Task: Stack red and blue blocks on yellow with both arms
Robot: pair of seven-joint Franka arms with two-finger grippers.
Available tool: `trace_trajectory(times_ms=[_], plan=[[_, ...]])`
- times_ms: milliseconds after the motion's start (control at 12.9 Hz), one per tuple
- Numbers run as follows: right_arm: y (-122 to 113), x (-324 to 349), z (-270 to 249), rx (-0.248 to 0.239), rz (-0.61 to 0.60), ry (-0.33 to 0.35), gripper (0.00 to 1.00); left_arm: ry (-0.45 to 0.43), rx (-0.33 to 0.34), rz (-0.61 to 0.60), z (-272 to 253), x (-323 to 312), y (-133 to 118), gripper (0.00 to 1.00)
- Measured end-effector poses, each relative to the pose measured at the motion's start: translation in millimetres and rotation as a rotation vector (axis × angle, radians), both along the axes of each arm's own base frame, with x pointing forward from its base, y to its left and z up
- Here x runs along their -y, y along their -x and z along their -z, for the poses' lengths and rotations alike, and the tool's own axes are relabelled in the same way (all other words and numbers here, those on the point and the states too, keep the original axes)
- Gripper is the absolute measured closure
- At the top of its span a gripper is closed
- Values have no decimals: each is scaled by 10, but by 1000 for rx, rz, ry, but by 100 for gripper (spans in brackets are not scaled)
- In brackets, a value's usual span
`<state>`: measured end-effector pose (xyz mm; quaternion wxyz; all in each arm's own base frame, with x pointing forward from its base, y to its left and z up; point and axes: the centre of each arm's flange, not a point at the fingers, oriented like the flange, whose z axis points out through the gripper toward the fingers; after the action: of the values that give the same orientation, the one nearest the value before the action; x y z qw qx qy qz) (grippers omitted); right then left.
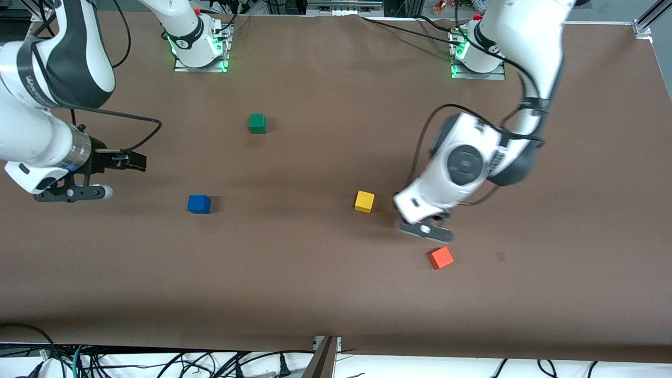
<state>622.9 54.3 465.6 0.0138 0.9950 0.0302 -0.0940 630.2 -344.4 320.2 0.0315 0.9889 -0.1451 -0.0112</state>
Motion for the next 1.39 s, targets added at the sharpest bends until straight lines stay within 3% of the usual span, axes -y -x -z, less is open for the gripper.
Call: trace_trajectory(times_ms=[387,774,1006,1161,1315,1393], plan=[[-353,-197,1314,-4,0,-32,0,-24,-35,95,428,623,326,44],[-338,-496,2143,39,20,-26,0,-63,7,140,641,680,320,44],[-192,-452,2525,47,25,-24,1,-54,18,152,749,766,354,44],[-96,-432,2659,37,28,-22,4,-54,17,161,792,821,388,44],[-84,-430,2664,34,32,-25,26,-54,18,159,790,830,389,44],[-84,-430,2651,34,33,-25,26,-54,19,151,784,826,382,44]])
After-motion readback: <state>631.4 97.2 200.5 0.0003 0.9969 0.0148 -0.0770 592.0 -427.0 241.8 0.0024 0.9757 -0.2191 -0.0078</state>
